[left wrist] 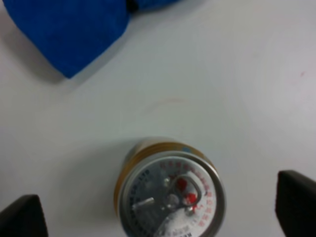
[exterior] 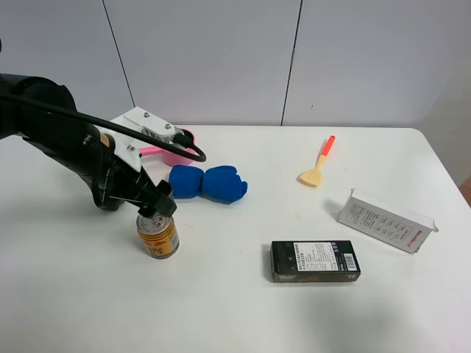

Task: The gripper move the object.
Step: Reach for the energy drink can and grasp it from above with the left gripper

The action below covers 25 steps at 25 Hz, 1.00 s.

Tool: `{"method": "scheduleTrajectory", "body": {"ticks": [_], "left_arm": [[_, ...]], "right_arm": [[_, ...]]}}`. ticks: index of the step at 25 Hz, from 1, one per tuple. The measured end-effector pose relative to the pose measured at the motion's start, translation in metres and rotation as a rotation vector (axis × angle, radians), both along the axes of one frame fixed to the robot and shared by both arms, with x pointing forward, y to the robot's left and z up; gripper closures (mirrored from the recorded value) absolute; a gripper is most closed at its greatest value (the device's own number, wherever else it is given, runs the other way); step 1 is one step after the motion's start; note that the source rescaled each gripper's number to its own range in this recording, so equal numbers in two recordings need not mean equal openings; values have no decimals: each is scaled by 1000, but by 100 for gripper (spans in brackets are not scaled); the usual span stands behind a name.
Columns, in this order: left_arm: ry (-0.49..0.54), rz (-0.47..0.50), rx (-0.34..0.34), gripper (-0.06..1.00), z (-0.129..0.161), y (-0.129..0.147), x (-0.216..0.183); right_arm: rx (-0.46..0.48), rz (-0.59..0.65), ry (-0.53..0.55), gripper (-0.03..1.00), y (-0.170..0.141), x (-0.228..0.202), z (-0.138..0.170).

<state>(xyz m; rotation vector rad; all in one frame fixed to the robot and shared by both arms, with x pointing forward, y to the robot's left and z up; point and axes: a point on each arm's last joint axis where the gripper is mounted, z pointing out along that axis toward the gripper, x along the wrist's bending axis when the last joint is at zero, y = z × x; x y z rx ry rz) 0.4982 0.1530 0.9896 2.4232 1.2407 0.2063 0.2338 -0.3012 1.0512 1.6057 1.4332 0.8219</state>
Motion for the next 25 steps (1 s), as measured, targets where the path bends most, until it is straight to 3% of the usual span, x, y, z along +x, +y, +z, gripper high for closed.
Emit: {"method": "scheduleTrajectory", "body": {"ticks": [8,25], "left_arm": [[93,-3,47,16,-23,1,-3],[81,20,59,16,-61,-5,13]], "right_arm": [[0,0,0,-3,0,0,0],[0,0,0,-3,0,0,0]]}}
